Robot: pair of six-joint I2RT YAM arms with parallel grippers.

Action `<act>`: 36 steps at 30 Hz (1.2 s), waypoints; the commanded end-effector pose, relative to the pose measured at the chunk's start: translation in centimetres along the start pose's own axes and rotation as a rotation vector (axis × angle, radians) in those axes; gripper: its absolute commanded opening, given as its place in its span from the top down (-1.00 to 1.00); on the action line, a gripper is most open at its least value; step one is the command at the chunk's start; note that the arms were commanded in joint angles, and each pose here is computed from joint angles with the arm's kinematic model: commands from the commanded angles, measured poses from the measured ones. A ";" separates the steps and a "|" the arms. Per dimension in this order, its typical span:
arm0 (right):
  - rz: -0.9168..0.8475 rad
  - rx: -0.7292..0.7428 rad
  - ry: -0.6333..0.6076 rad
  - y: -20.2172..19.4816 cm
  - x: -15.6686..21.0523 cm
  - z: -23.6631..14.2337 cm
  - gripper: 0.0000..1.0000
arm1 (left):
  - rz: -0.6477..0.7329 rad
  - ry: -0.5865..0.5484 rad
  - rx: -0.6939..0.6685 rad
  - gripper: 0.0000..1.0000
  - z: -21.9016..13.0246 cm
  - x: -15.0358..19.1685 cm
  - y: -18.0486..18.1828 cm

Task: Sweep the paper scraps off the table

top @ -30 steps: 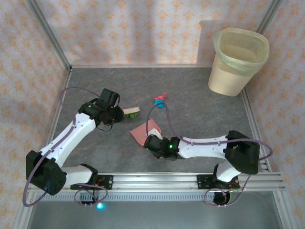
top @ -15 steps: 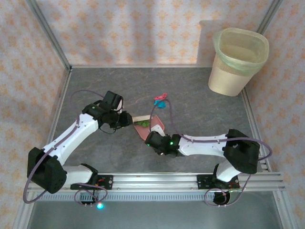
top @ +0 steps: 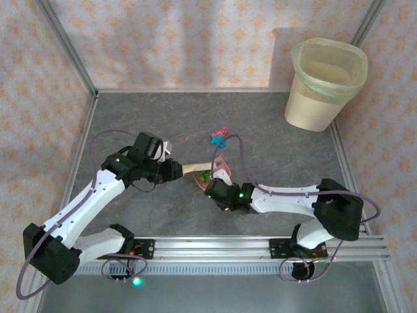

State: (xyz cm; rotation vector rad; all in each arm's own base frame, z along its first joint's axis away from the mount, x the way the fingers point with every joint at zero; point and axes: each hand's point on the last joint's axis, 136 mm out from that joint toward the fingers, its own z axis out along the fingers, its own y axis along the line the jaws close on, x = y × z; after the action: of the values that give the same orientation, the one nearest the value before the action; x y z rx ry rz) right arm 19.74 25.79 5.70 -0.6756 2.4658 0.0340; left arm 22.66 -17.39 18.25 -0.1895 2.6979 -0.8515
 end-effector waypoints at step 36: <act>0.277 0.140 -0.013 -9.1 1.8 -0.9 1.00 | 0.082 -0.237 -0.064 1.00 3.7 -11.4 -9.2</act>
State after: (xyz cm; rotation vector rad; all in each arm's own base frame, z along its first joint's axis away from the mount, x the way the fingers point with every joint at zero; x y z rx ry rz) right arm 22.17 17.63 6.64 -0.2900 2.5039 0.0211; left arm 34.23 -22.33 22.24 -0.2849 2.5098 -0.6556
